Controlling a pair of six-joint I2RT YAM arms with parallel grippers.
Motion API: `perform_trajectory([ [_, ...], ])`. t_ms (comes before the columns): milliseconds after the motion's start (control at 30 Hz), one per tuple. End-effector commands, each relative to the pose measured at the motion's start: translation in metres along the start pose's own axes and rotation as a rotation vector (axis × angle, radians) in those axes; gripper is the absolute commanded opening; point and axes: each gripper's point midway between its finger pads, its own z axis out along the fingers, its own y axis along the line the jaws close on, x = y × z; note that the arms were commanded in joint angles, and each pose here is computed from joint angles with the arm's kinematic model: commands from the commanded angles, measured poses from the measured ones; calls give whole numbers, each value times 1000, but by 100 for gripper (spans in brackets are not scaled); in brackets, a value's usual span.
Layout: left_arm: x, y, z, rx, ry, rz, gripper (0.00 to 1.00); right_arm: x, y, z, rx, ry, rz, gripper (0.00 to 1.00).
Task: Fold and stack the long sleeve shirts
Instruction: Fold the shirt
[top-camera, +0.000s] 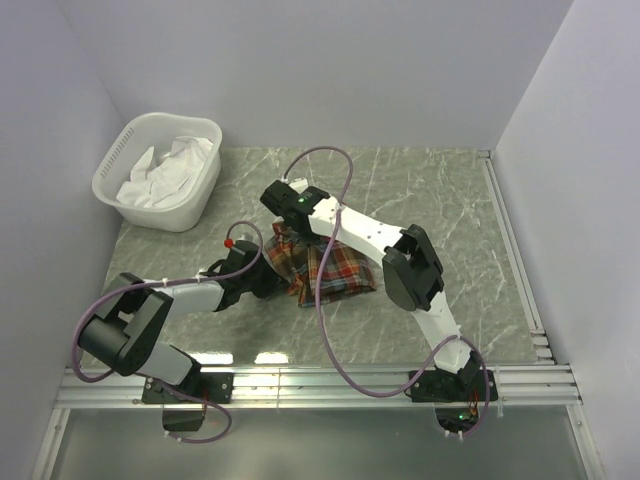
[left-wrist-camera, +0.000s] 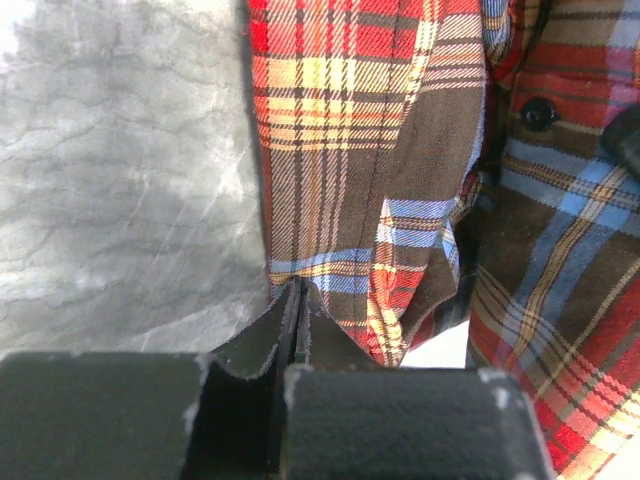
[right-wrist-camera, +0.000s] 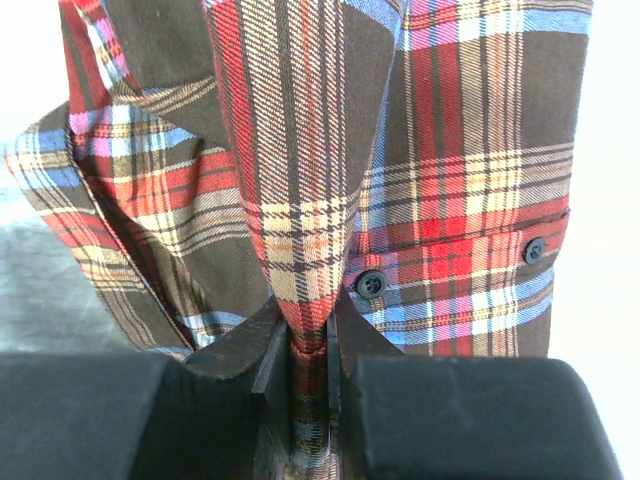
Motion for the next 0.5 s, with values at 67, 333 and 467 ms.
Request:
perform_trajectory([
  [67,-9,-5,-6,-6,-36,35,0,-20,11,-14,-79,-60,80,27],
  [333,-19,-11,-20,-3,-87,45,14,-28,28,-50,-279,-111,109,55],
  [467,-27,-19,-37,-1,-118,64,29,-46,24,-93,-399,-213,168,55],
])
